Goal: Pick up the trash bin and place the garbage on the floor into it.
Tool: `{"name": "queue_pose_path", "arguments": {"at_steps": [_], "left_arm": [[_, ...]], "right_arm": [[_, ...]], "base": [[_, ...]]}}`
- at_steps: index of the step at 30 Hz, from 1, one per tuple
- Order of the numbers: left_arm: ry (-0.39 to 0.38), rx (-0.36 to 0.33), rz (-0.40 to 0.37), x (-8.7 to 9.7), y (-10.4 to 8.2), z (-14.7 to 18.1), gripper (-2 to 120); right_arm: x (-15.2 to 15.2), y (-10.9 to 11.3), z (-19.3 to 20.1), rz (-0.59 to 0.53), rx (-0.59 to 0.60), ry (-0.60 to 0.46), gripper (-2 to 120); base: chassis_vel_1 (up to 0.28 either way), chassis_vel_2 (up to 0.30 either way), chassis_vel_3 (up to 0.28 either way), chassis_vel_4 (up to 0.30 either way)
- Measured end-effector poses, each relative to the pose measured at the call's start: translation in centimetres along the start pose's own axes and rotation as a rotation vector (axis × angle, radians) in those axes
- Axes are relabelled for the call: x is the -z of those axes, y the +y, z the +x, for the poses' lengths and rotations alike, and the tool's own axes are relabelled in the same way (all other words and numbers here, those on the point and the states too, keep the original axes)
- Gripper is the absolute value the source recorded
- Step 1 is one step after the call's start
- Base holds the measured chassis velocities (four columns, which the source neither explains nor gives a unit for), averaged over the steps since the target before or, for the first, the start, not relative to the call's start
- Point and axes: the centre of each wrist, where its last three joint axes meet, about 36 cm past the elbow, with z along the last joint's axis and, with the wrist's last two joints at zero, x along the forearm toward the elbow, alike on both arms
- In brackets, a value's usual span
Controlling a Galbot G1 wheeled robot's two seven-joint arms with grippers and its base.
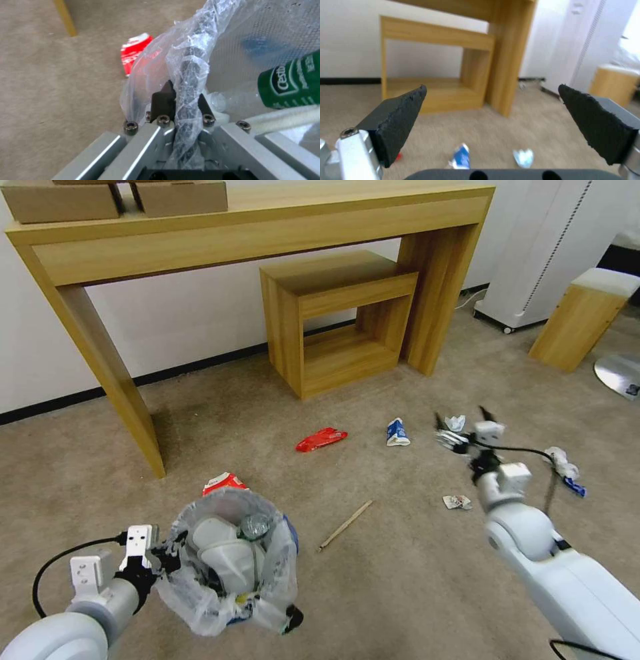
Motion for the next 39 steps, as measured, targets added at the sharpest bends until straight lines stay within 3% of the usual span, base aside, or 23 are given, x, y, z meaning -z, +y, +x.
{"name": "queue_pose_path", "arguments": {"at_steps": [2, 6, 14, 23, 39], "left_arm": [[0.005, 0.048, 0.004, 0.0, 0.2, 0.3, 0], [0.020, 0.072, 0.010, 0.1, 0.7, 0.6, 0], [0.009, 0.130, -0.037, -0.3, 2.3, 1.0, 0], [-0.011, 0.129, -0.043, -1.4, 2.4, 0.9, 0], [0.007, 0.117, -0.060, -2.2, 1.8, 1.1, 0]], "right_arm": [[-1.3, -0.4, 2.4, 0.001, -0.026, 0.025, 100], [-2.5, -0.4, 4.3, 0.020, -0.035, 0.025, 100], [-2.7, 1.3, 4.7, -0.025, -0.083, 0.025, 100], [-3.8, 3.4, 5.3, -0.066, -0.072, 0.023, 100], [-5.1, 4.5, 5.9, -0.054, -0.033, 0.007, 100]], "base": [[0.000, 0.000, 0.000, 0.000], [0.000, 0.000, 0.000, 0.000], [0.000, 0.000, 0.000, 0.000], [0.000, 0.000, 0.000, 0.000], [0.000, 0.000, 0.000, 0.000]]}}
